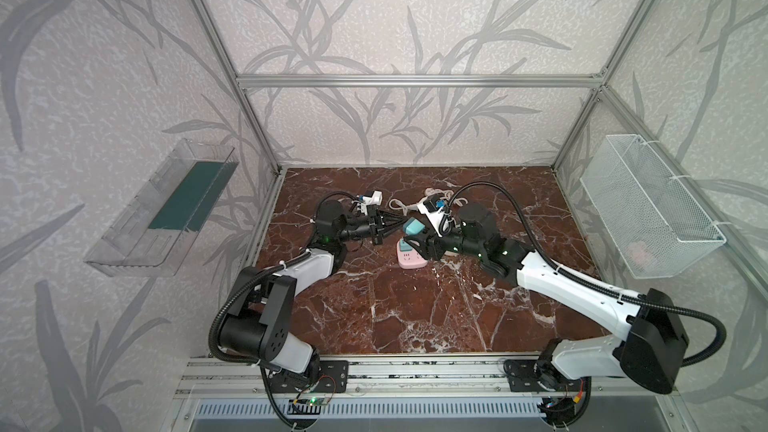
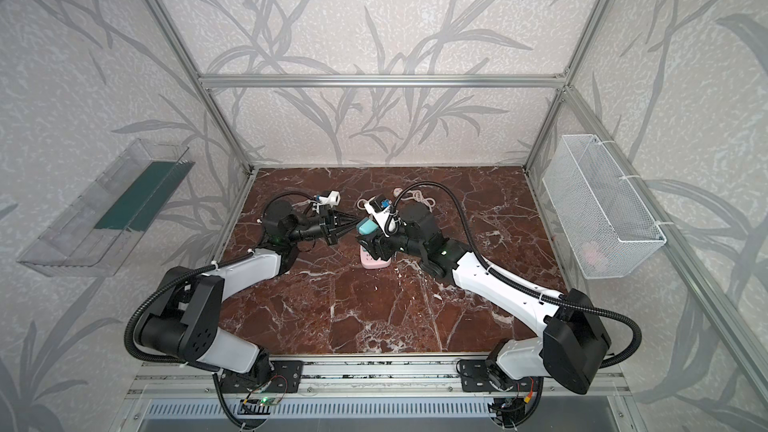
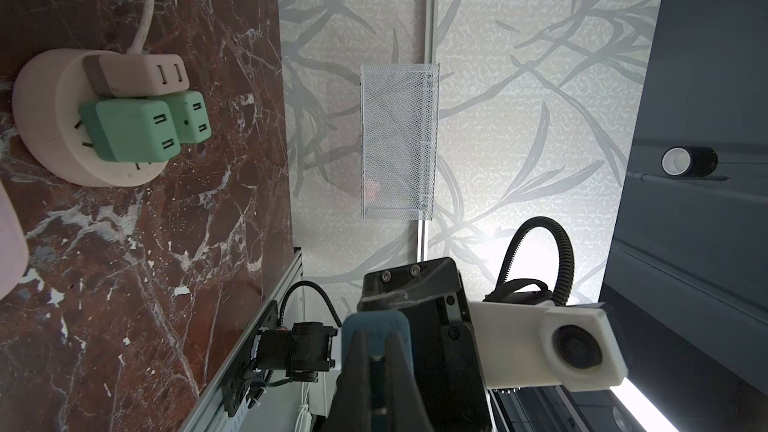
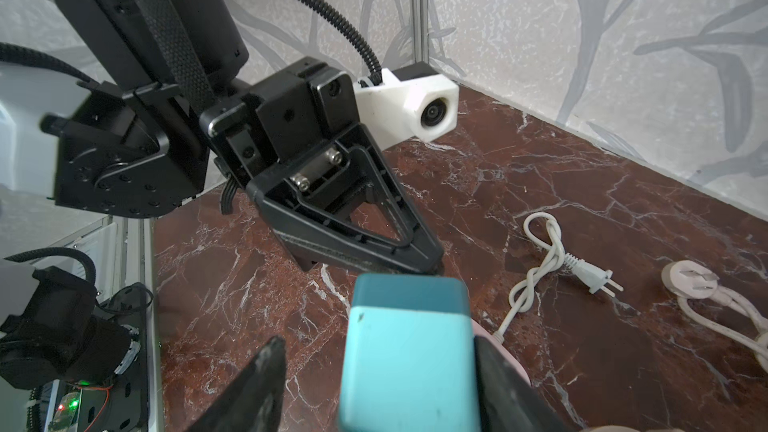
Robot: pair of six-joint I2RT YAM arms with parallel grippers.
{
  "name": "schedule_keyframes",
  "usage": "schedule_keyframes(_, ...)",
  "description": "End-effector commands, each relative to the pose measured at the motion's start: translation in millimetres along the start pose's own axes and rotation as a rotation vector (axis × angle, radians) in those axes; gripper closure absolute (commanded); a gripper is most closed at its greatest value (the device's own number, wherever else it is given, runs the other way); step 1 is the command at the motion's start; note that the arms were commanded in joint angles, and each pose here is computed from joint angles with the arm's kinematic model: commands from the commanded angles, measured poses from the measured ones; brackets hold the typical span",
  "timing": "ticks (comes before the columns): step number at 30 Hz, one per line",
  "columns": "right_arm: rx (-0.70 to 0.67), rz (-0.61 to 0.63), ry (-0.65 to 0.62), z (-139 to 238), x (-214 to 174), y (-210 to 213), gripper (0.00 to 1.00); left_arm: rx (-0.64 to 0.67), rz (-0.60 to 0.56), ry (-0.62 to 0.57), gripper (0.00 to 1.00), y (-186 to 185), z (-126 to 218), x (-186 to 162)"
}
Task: Insert the plug
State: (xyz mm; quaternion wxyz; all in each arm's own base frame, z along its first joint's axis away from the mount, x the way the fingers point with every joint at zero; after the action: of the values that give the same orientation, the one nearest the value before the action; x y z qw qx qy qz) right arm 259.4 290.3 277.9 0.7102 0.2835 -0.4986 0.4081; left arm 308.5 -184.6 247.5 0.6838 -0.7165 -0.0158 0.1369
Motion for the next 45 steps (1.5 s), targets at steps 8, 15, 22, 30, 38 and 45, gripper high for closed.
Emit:
schedule_keyframes(8,-0.043,0.021,-0.012,-4,14,-7,0.37,-0.105,0.012,0.035,1.00,-11,0,-2)
schedule_keyframes(15,-0.061,0.025,-0.014,-4,11,-9,0.39,-0.116,0.017,0.039,1.00,-11,0,-3)
schedule_keyframes(22,-0.079,0.028,-0.029,-2,15,-11,0.45,-0.117,0.022,0.036,1.00,-10,1,-4)
schedule_keyframes(30,-0.059,0.027,-0.056,3,22,-9,0.63,-0.112,0.032,0.029,1.00,-4,1,-3)
schedule_keyframes(38,-0.040,-0.034,-0.026,3,23,-11,1.00,-0.083,0.054,0.003,0.75,8,2,7)
schedule_keyframes(45,-0.077,-0.122,0.099,4,17,-20,1.00,0.139,0.030,-0.130,0.01,26,25,27)
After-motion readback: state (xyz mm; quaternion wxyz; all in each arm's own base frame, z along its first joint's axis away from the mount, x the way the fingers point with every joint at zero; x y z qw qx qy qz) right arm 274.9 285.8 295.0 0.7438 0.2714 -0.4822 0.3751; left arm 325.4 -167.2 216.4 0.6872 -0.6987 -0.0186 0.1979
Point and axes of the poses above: each gripper's point midway between its finger pads, its own z axis back along the fingers, its own y axis along the line the jaws close on, x = y × z, the point moved 6 cm from there along z, back along the fingers, and after that the axes turned 10 degrees about z, right-handed, at the moved point
